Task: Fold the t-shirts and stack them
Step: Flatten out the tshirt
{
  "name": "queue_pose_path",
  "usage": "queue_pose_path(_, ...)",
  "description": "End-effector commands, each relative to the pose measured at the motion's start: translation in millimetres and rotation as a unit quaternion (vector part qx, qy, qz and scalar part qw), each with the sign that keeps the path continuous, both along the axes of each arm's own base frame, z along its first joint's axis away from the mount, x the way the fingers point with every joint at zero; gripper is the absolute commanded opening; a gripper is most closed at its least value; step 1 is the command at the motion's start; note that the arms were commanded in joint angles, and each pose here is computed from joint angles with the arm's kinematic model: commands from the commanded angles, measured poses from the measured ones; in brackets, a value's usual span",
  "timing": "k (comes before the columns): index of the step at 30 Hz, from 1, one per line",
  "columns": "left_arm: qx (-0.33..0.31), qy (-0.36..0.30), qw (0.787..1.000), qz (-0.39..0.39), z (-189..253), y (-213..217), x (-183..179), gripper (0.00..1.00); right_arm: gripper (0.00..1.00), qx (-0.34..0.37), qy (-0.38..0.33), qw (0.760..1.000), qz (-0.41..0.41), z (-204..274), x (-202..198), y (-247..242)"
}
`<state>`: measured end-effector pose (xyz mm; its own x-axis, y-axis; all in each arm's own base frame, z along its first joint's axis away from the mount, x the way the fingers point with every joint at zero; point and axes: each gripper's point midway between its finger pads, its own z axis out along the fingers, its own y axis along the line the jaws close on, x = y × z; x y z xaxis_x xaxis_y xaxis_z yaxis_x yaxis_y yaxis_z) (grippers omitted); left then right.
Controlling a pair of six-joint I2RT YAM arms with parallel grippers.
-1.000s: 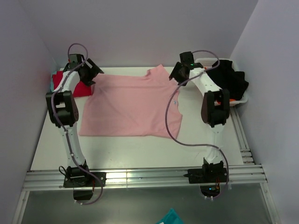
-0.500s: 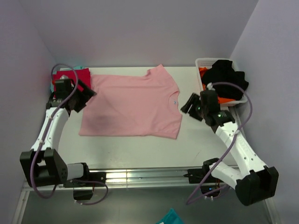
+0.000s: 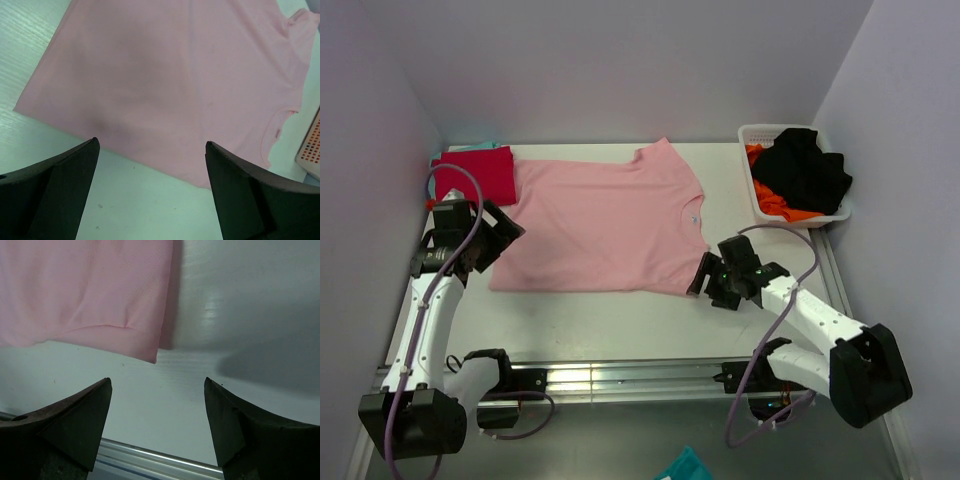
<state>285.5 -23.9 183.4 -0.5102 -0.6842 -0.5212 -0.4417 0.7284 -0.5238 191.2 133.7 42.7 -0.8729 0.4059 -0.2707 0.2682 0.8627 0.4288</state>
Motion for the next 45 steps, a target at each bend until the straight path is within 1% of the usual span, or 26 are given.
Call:
queue_pose_path(1, 0.022, 0.013, 1.0, -0.005, -5.6, 4.5, -9.0, 0.93, 0.82, 0.016, -0.035, 0.999, 0.001, 9.1, 22.7, 15.0)
queue_pose_path(4, 0.02, 0.014, 1.0, -0.008, -8.8, 3.2, -7.8, 0.94, 0.81, 0.01, -0.029, 1.0, -0.001, 2.7, 29.0, 19.7)
queue_pose_path(7, 0.02, 0.016, 1.0, -0.011, -9.6, 2.6, -4.1, 0.94, 0.77, 0.005, -0.015, 1.0, -0.006, -7.6, 33.6, 24.3)
queue_pose_path(10, 0.023, 0.017, 0.999, -0.015, -7.8, 3.0, 1.1, 0.94, 0.68, 0.0, -0.011, 1.0, -0.009, -12.9, 38.5, 30.9)
queue_pose_path(12, 0.027, 0.02, 0.999, -0.016, -7.3, 4.1, 2.6, 0.93, 0.58, -0.002, -0.01, 1.0, -0.009, -14.3, 41.3, 33.9)
queue_pose_path(13, 0.032, 0.019, 0.999, -0.017, -5.5, 5.6, 5.2, 0.93, 0.48, -0.004, -0.007, 1.0, -0.005, -16.2, 42.1, 37.2)
queue_pose_path(16, 0.04, 0.023, 0.999, -0.02, -6.5, 7.9, 8.3, 0.93, 0.29, -0.007, -0.002, 1.0, -0.001, -18.5, 43.8, 42.0)
queue_pose_path(17, 0.041, 0.023, 0.999, -0.02, -6.1, 8.5, 8.9, 0.93, 0.17, -0.008, -0.001, 1.0, 0.001, -17.6, 43.9, 41.9)
queue_pose_path(18, 0.042, 0.022, 0.999, -0.021, -6.3, 9.3, 10.0, 0.93, 0.1, -0.011, 0.002, 1.0, 0.001, -17.2, 43.6, 41.4)
queue_pose_path(19, 0.044, 0.023, 0.999, -0.02, -7.0, 10.8, 10.5, 0.93, 0.0, -0.015, 0.002, 1.0, 0.005, -11.7, 44.3, 41.2)
queue_pose_path(21, 0.041, 0.019, 0.999, -0.022, -6.4, 11.5, 12.8, 0.93, 0.0, -0.023, -0.01, 1.0, 0.008, 0.9, 48.6, 39.6)
queue_pose_path(23, 0.042, 0.019, 0.999, -0.025, -7.3, 12.4, 13.9, 0.94, 0.0, -0.025, -0.037, 0.999, 0.02, 31.7, 57.9, 41.0)
queue_pose_path(24, 0.04, 0.017, 0.999, -0.024, -7.8, 13.5, 15.3, 0.94, 0.0, -0.018, -0.069, 0.997, 0.021, 60.6, 73.4, 46.6)
queue_pose_path(27, 0.036, 0.015, 0.999, -0.027, -10.5, 14.9, 19.1, 0.94, 0.0, -0.01, -0.103, 0.994, 0.03, 101.6, 92.4, 55.4)
queue_pose_path(28, 0.035, 0.015, 0.999, -0.031, -12.4, 14.6, 22.1, 0.94, 0.0, -0.001, -0.122, 0.992, 0.033, 123.2, 112.5, 66.6)
queue_pose_path(29, 0.032, 0.016, 0.999, -0.031, -13.7, 15.6, 24.1, 0.94, 0.0, 0.004, -0.13, 0.991, 0.035, 132.0, 124.5, 73.9)
queue_pose_path(30, 0.029, 0.014, 0.999, -0.033, -13.5, 14.8, 26.2, 0.94, 0.0, 0.018, -0.158, 0.987, 0.034, 158.9, 146.5, 84.6)
queue_pose_path(31, 0.025, 0.019, 0.999, -0.033, -17.0, 14.7, 29.4, 0.93, 0.0, 0.003, -0.133, 0.991, 0.034, 137.9, 163.9, 91.5)
queue_pose_path(32, 0.022, 0.017, 0.999, -0.033, -17.1, 15.0, 31.9, 0.93, 0.0, -0.003, -0.13, 0.991, 0.031, 135.4, 177.7, 96.5)
queue_pose_path(33, 0.02, 0.016, 0.999, -0.034, -16.2, 14.8, 34.7, 0.94, 0.06, 0.006, -0.151, 0.988, 0.025, 156.7, 201.7, 106.5)
queue_pose_path(34, 0.013, 0.021, 0.999, -0.037, -18.6, 13.1, 36.7, 0.93, 0.37, -0.023, -0.106, 0.994, 0.02, 119.0, 215.5, 108.1)
queue_pose_path(35, 0.011, 0.02, 0.999, -0.038, -17.4, 13.2, 38.8, 0.93, 0.55, -0.03, -0.095, 0.995, 0.018, 112.3, 226.0, 111.3)
queue_pose_path(36, 0.008, 0.019, 0.999, -0.04, -15.4, 12.9, 42.0, 0.93, 0.88, -0.037, -0.088, 0.995, 0.014, 104.3, 249.0, 119.7)
queue_pose_path(37, 0.008, 0.019, 0.999, -0.04, -14.9, 12.7, 43.2, 0.93, 0.91, -0.056, -0.073, 0.996, 0.011, 95.8, 252.0, 116.9)
queue_pose_path(40, 0.007, 0.016, 0.999, -0.043, -10.8, 12.2, 44.2, 0.93, 0.93, -0.056, -0.068, 0.996, 0.01, 87.1, 267.5, 123.6)
queue_pose_path(45, 0.013, 0.015, 0.999, -0.039, -12.1, 14.2, 35.1, 0.93, 0.93, -0.041, -0.086, 0.995, 0.008, 92.4, 263.3, 121.4)
